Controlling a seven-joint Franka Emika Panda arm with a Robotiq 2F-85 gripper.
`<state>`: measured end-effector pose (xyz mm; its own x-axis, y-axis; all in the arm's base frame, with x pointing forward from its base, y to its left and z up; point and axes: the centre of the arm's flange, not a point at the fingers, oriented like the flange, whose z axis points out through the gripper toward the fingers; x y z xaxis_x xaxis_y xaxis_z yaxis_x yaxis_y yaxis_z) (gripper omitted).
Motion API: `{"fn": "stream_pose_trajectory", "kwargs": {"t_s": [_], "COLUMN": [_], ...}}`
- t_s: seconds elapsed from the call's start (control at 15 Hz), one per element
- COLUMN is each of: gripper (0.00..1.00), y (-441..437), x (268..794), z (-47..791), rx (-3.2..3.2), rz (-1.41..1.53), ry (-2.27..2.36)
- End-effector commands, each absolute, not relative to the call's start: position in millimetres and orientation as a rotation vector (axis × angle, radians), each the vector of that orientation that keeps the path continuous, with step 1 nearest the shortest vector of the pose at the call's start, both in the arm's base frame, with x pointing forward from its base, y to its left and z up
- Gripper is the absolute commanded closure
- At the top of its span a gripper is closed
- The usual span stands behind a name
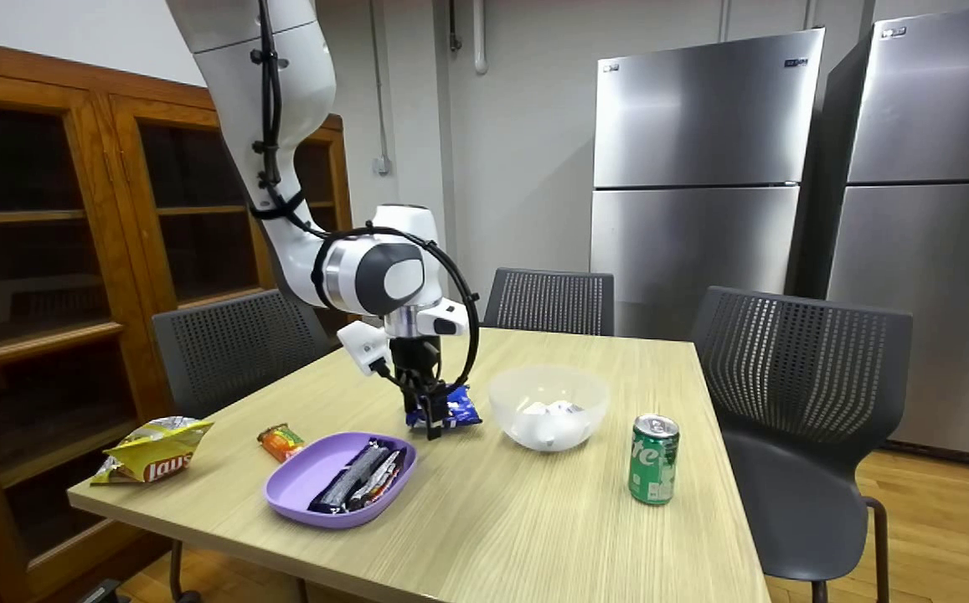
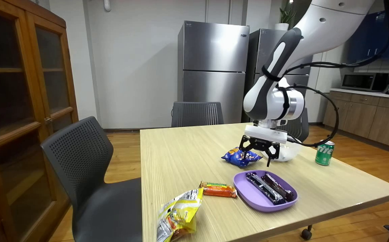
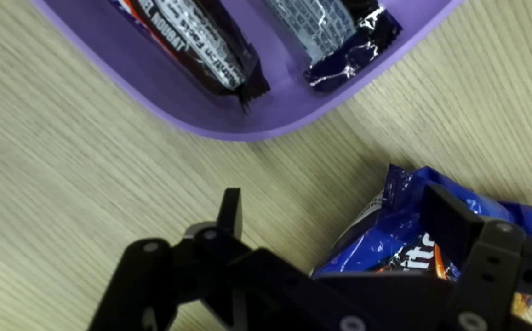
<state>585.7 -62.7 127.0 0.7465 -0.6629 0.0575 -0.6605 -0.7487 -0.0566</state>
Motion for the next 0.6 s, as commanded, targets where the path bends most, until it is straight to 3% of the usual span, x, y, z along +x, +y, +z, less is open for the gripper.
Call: {"fn": "stream_pose_trajectory", "kwargs": {"t_s": [0.0, 0.53], "gripper": [0.0, 0.0], "y": [-58.3, -57.9], "x": [600.9, 609.5], "z": [122.6, 116.3], "rx": [-2.876, -2.867], "rz": [-0.116, -0.124], "ry": [1.17, 1.208]}}
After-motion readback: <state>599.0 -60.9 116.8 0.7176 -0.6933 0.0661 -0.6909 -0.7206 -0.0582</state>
